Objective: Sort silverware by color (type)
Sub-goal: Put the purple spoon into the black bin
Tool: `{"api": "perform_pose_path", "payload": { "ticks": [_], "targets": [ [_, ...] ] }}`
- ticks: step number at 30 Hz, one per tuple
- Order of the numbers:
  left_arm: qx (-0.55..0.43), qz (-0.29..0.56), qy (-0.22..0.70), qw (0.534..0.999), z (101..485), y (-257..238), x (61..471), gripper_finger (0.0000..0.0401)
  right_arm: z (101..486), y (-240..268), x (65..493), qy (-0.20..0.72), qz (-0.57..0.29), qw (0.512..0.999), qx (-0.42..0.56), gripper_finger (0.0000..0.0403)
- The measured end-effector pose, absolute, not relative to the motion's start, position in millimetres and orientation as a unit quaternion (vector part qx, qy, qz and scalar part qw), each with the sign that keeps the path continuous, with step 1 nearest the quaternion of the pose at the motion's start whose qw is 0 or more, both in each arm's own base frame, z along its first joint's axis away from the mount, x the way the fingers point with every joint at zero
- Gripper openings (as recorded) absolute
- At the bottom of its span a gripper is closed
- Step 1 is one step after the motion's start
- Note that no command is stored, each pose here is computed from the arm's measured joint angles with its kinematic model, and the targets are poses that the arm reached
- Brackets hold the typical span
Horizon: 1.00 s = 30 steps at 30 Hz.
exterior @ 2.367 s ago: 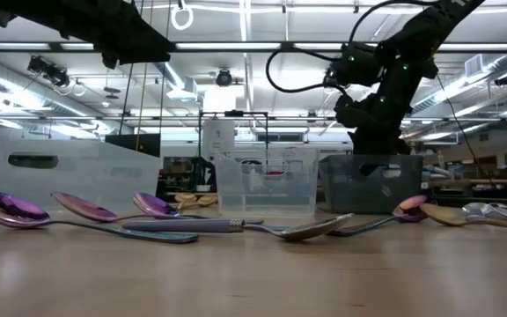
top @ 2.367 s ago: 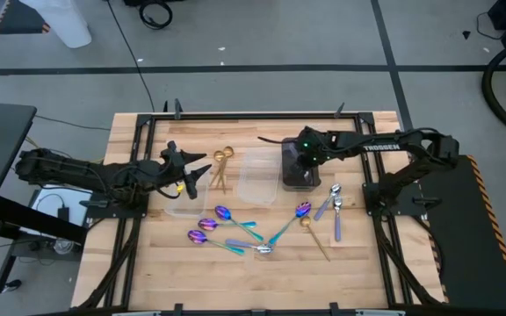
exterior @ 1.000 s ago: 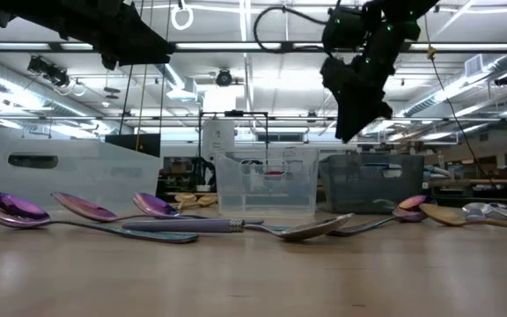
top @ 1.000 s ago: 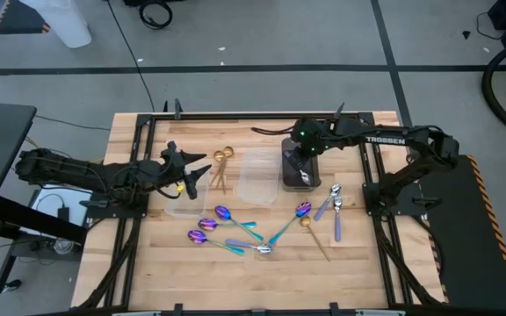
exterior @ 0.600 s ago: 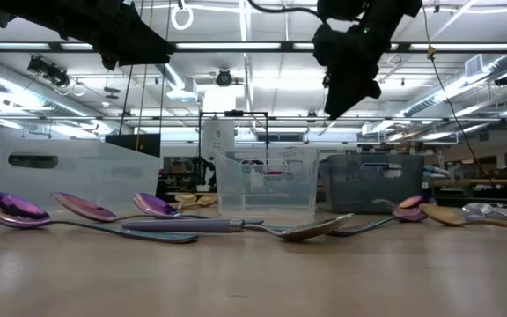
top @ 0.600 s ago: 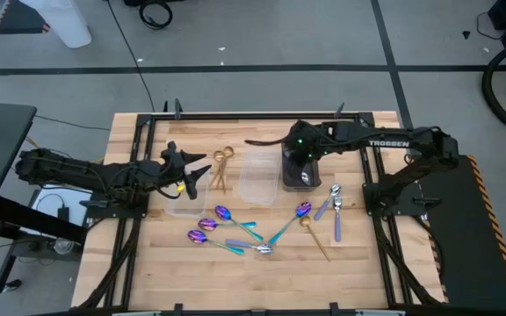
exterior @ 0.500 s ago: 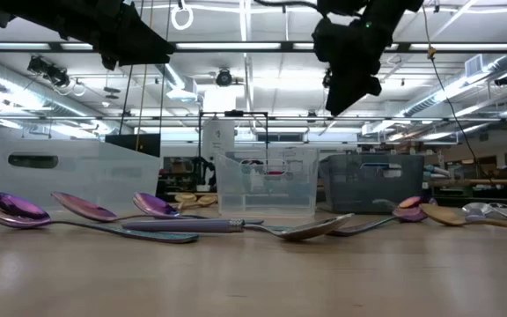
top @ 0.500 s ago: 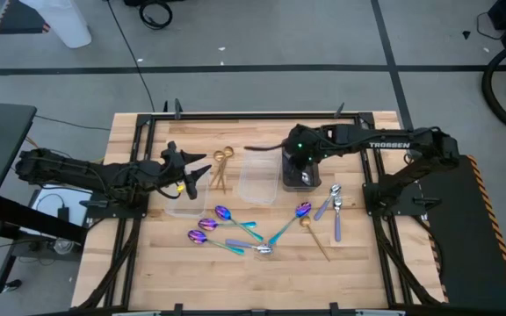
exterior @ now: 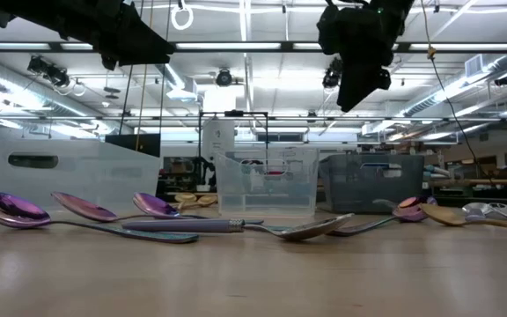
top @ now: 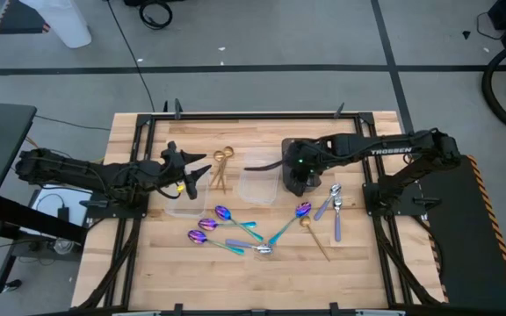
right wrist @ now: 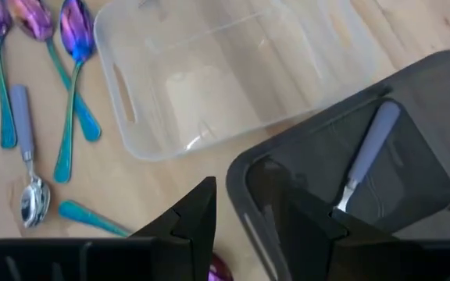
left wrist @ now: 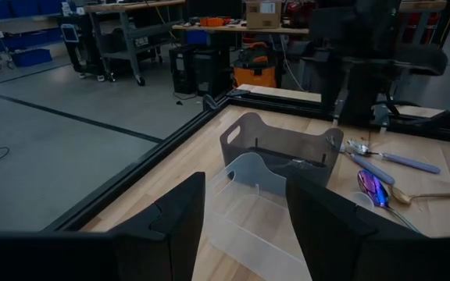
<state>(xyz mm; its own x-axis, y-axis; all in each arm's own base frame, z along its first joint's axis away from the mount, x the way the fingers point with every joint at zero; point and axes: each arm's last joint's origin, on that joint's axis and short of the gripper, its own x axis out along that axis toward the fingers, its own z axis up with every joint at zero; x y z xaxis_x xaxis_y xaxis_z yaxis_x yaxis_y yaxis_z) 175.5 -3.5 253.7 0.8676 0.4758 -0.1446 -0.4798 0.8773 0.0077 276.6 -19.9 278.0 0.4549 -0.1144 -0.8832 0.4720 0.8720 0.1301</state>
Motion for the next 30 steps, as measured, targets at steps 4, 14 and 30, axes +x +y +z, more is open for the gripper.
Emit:
{"api": "perform_pose_path", "payload": {
  "ticks": [4, 14, 30],
  "targets": [
    [-0.014, 0.247, 0.071, 0.966, 253.7, -3.5, 175.5, 0.0188, 276.1, -13.8, 273.1, 0.511, -0.173, 0.823, 0.178, 0.0133],
    [-0.012, 0.247, 0.079, 0.966, 252.2, -3.5, 175.3, 0.0188, 271.9, 4.3, 263.0, 0.556, -0.181, 0.793, 0.171, 0.0133],
    [-0.014, 0.248, 0.08, 0.965, 251.9, -3.5, 175.2, 0.0188, 270.7, 30.3, 257.6, 0.569, -0.177, 0.789, 0.152, 0.0133]
  ]
}}
